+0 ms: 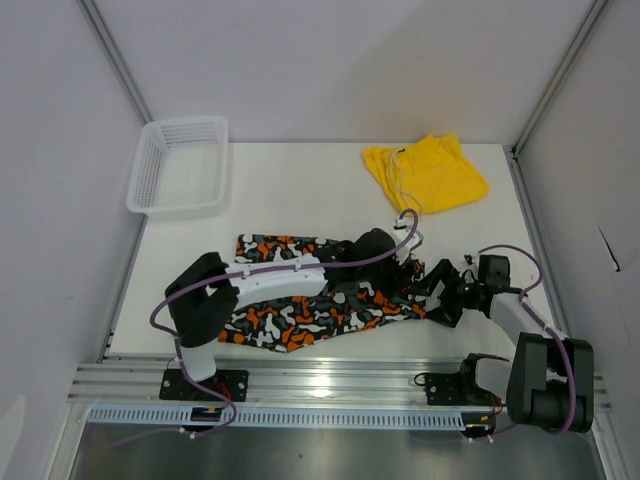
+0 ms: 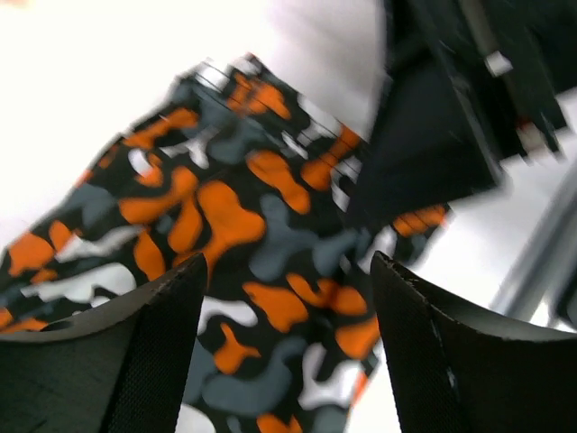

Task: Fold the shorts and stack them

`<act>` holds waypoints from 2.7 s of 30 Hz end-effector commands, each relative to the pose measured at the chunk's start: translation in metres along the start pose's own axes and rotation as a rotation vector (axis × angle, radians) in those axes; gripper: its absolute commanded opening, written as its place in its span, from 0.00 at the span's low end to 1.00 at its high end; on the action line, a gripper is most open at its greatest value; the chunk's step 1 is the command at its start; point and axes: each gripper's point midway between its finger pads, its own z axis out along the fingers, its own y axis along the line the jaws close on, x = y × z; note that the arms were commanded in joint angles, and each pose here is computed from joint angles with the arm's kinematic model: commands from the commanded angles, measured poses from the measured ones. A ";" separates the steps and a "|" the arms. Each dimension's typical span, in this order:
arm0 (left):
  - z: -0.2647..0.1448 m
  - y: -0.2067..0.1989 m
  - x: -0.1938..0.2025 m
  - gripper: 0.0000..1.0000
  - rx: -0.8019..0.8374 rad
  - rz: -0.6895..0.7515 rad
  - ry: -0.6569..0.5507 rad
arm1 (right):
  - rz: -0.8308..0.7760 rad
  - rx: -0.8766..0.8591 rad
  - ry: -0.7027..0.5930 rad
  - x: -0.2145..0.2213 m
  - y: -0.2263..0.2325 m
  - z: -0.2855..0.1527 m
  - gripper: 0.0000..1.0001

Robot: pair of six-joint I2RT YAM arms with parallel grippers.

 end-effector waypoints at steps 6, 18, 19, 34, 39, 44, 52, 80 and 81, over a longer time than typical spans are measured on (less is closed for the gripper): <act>0.038 0.052 -0.020 0.73 -0.034 -0.199 0.007 | 0.033 -0.048 -0.022 -0.007 -0.002 0.013 1.00; 0.089 0.084 -0.004 0.67 -0.023 -0.274 0.151 | 0.027 -0.045 -0.134 -0.030 -0.002 0.016 0.97; 0.091 0.084 0.000 0.68 -0.022 -0.280 0.168 | 0.028 -0.045 -0.132 -0.031 -0.002 0.017 0.93; 0.121 0.095 0.027 0.64 -0.024 -0.336 0.290 | 0.058 -0.100 -0.209 -0.039 0.005 0.024 1.00; 0.122 0.098 0.029 0.63 -0.015 -0.358 0.293 | 0.147 -0.103 -0.216 -0.029 0.009 0.014 0.99; 0.122 0.098 0.027 0.63 -0.015 -0.360 0.287 | 0.261 -0.074 -0.276 -0.015 0.008 -0.001 1.00; 0.121 0.098 0.029 0.63 -0.002 -0.369 0.286 | 0.365 -0.138 -0.409 -0.014 0.001 -0.005 0.99; 0.122 0.096 0.031 0.63 0.044 -0.392 0.285 | 0.318 -0.091 -0.571 -0.037 -0.005 0.040 0.99; 0.122 0.096 0.031 0.63 0.042 -0.392 0.286 | 0.320 -0.081 -0.558 -0.035 -0.007 0.044 0.99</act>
